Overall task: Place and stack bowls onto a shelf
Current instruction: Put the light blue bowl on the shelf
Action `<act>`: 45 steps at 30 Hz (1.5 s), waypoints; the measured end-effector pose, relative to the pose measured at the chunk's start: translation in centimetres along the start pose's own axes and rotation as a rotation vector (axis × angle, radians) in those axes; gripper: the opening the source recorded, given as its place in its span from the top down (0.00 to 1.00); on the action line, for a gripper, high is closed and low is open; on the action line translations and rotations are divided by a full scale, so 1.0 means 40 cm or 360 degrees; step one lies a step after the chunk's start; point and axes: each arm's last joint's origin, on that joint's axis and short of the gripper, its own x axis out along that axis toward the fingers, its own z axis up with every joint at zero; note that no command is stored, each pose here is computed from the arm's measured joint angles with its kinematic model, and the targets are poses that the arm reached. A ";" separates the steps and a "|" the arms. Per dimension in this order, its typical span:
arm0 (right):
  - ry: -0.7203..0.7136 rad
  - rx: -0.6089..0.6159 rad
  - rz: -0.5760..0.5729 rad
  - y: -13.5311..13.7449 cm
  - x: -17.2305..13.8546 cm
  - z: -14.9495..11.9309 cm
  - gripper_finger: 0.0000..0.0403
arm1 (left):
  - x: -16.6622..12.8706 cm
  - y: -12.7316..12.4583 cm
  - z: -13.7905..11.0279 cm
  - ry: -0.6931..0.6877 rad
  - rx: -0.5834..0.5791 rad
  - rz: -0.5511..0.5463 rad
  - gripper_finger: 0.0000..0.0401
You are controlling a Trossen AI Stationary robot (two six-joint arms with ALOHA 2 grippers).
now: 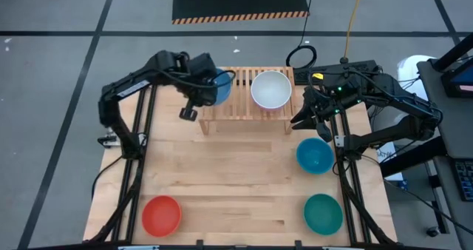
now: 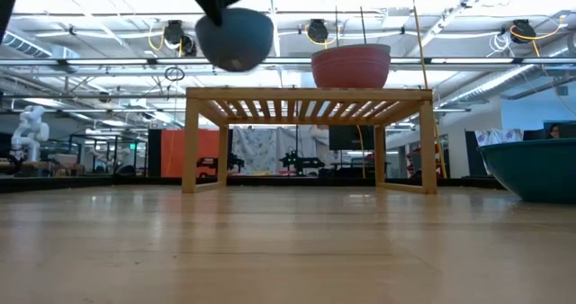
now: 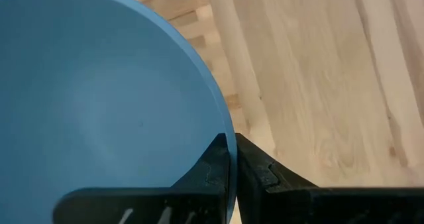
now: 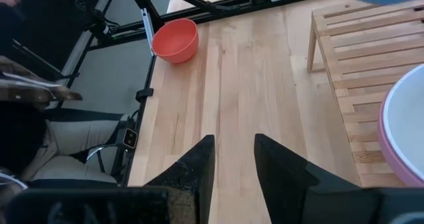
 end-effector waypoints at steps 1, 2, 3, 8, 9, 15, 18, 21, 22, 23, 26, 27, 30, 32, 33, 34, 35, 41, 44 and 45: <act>0.0000 0.0000 0.0000 0.000 0.000 0.000 0.75 | 0.013 0.009 0.001 0.0022 0.0007 -0.0015 0.98; 0.0000 0.0000 0.0001 0.000 0.000 0.000 0.75 | 0.025 0.020 0.001 0.0040 0.0009 -0.0027 0.98; 0.0001 0.0001 0.0001 0.000 0.000 0.000 0.75 | 0.036 0.029 0.001 0.0054 0.0014 -0.0038 0.98; 0.0003 0.0001 0.0003 0.000 0.000 0.000 0.75 | 0.089 0.066 0.011 0.0070 0.0052 -0.0088 0.98; 0.0005 0.0002 0.0003 0.000 0.000 -0.001 0.75 | 0.099 0.071 0.014 0.0063 0.0066 -0.0103 0.98; 0.0020 0.0008 0.0002 0.000 0.000 -0.003 0.75 | 0.134 0.098 0.025 0.0020 0.0155 -0.0117 0.98; 0.0024 0.0010 0.0001 0.000 0.000 -0.004 0.75 | 0.137 0.106 0.018 0.0031 0.0131 -0.0122 0.98; 0.0025 0.0010 0.0002 0.000 0.000 -0.004 0.75 | 0.132 0.110 0.011 0.0035 0.0107 -0.0119 0.98; 0.0024 0.0010 0.0002 0.000 0.000 -0.004 0.75 | 0.132 0.111 0.009 0.0040 0.0095 -0.0123 0.98; 0.0025 0.0010 0.0002 0.000 0.000 -0.004 0.75 | 0.132 0.112 0.007 0.0047 0.0082 -0.0127 0.98; 0.0024 0.0010 0.0002 0.000 0.000 -0.004 0.75 | 0.131 0.112 0.001 0.0071 0.0064 -0.0147 0.98; 0.0025 0.0010 0.0002 0.000 0.000 -0.004 0.75 | 0.131 0.111 0.000 0.0073 0.0068 -0.0149 0.98; 0.0024 0.0011 0.0002 0.000 0.000 -0.004 0.75 | 0.131 0.110 0.002 0.0067 0.0093 -0.0147 0.98; 0.0024 0.0011 0.0003 0.000 0.000 -0.004 0.75 | 0.131 0.110 0.002 0.0068 0.0088 -0.0148 0.98; 0.0024 0.0010 0.0002 0.000 0.000 -0.004 0.75 | 0.131 0.110 0.003 0.0069 0.0079 -0.0148 0.98; 0.0024 0.0010 0.0002 0.000 0.000 -0.004 0.75 | 0.131 0.110 0.003 0.0069 0.0057 -0.0147 0.98; 0.0024 0.0011 0.0002 0.000 0.000 -0.004 0.75 | 0.131 0.110 0.003 0.0069 0.0039 -0.0146 0.97; 0.0024 0.0011 0.0003 0.000 0.000 -0.004 0.75 | 0.132 0.114 0.007 0.0047 -0.0093 -0.0118 0.90; 0.0024 0.0011 0.0003 0.000 0.000 -0.004 0.75 | 0.132 0.116 0.010 0.0031 -0.0154 -0.0102 0.90; 0.0024 0.0011 0.0003 0.000 0.000 -0.004 0.75 | 0.132 0.116 0.010 0.0033 -0.0165 -0.0103 0.89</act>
